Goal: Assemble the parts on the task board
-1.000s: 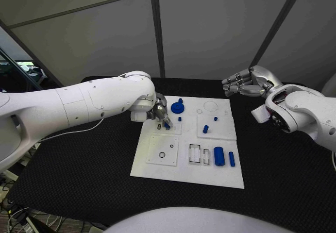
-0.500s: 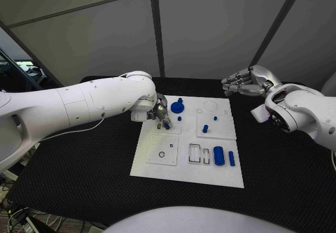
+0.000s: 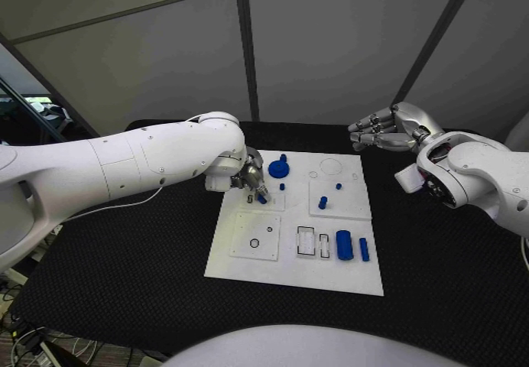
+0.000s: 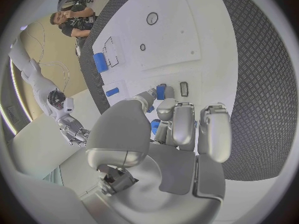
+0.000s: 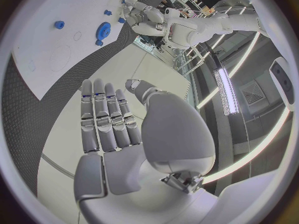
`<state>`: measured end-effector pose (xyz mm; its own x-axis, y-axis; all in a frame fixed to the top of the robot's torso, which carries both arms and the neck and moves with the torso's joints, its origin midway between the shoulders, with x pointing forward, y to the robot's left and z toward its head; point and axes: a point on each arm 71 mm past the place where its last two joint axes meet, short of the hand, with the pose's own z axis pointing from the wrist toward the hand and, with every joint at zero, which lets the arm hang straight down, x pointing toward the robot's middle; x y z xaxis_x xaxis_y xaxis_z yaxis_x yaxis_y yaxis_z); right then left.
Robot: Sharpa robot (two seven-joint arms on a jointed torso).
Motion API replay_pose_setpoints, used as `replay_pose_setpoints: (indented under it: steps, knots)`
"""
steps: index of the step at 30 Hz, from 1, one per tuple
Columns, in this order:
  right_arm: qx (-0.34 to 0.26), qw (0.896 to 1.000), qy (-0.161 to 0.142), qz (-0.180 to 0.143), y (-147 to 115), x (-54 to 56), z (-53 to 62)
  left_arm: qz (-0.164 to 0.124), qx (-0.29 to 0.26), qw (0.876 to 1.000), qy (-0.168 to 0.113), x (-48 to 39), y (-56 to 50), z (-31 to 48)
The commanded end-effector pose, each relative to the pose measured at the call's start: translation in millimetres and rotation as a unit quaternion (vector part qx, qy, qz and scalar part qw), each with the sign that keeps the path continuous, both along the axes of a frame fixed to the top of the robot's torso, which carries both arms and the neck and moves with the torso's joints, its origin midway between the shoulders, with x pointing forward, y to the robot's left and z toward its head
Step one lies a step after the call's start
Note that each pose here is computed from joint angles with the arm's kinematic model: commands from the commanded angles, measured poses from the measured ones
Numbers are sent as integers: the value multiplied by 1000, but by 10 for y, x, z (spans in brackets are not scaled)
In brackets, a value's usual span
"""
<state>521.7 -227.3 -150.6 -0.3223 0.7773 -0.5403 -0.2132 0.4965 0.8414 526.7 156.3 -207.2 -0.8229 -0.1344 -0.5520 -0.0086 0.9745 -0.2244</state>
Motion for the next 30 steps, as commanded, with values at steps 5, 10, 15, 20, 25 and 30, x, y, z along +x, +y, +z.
replay_pose_setpoints:
  steps: [5,10,15,20,25,30]
  knots:
    - [3,1000,-1,5,14,0,14,-7,14,1000,3,-3,12,-3]
    - [3,1000,-1,5,12,-1,15,-8,16,1000,2,1,8,-3]
    - [3,1000,-1,5,12,-3,15,-9,18,1000,0,7,-3,-4]
    - [3,1000,-1,5,11,-6,17,-10,20,1000,-1,10,-16,-9]
    - [3,1000,-2,5,8,-10,19,-11,24,1000,-4,13,-25,-16]
    - [3,1000,-2,5,7,-14,21,-13,29,999,-6,15,-26,-25]
